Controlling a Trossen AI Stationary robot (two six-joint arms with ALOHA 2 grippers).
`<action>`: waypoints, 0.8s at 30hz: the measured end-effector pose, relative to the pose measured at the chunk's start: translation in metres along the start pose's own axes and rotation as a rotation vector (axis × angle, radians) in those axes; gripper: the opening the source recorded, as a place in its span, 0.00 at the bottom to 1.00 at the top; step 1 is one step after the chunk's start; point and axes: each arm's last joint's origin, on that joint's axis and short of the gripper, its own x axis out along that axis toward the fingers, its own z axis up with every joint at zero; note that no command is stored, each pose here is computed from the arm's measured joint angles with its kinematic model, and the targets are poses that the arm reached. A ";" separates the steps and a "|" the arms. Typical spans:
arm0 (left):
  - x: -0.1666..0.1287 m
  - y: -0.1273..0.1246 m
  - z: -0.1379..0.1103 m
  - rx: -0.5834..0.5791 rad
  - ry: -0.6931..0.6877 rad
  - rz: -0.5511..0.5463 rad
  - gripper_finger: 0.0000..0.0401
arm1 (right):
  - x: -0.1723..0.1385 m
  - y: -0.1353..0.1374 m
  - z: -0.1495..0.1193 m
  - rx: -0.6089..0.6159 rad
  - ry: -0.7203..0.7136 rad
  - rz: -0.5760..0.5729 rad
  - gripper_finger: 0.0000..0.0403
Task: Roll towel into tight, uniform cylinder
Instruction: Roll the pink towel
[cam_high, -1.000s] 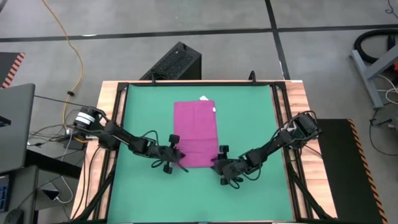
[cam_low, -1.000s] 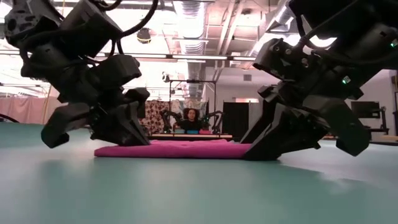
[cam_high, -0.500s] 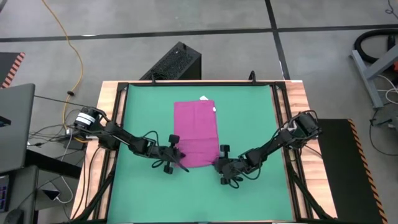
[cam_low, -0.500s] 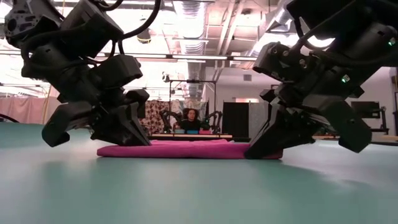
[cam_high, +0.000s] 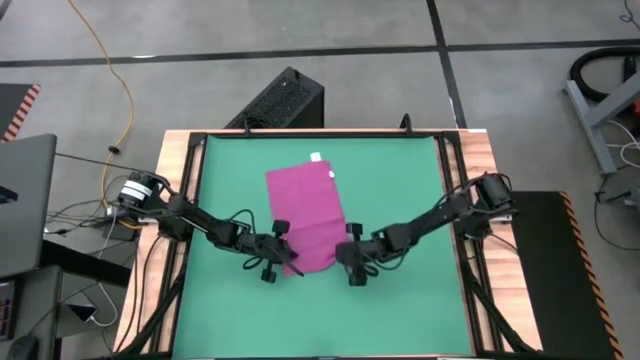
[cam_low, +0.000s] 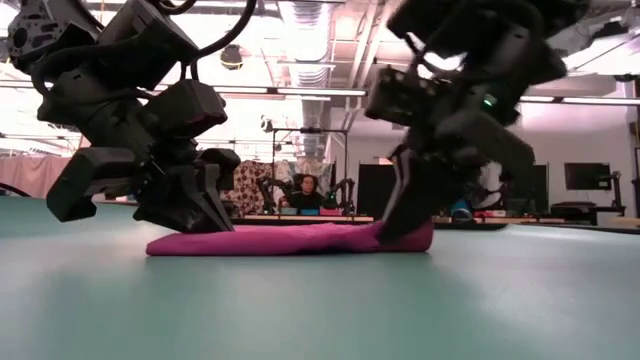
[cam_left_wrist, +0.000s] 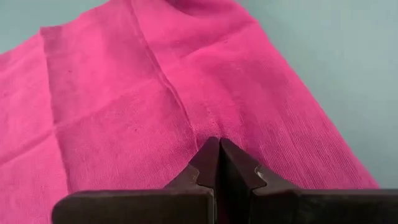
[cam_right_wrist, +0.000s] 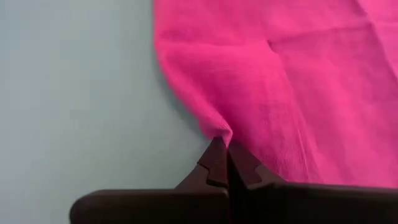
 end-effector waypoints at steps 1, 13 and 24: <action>0.000 0.000 0.000 0.000 0.001 0.000 0.00 | 0.000 -0.002 0.003 0.009 0.008 0.029 0.01; 0.000 -0.001 -0.001 -0.006 0.008 -0.012 0.00 | -0.013 -0.022 0.028 0.026 0.176 0.157 0.01; 0.000 -0.002 -0.001 -0.014 0.006 -0.062 0.00 | -0.014 -0.061 0.036 0.130 0.144 0.287 0.01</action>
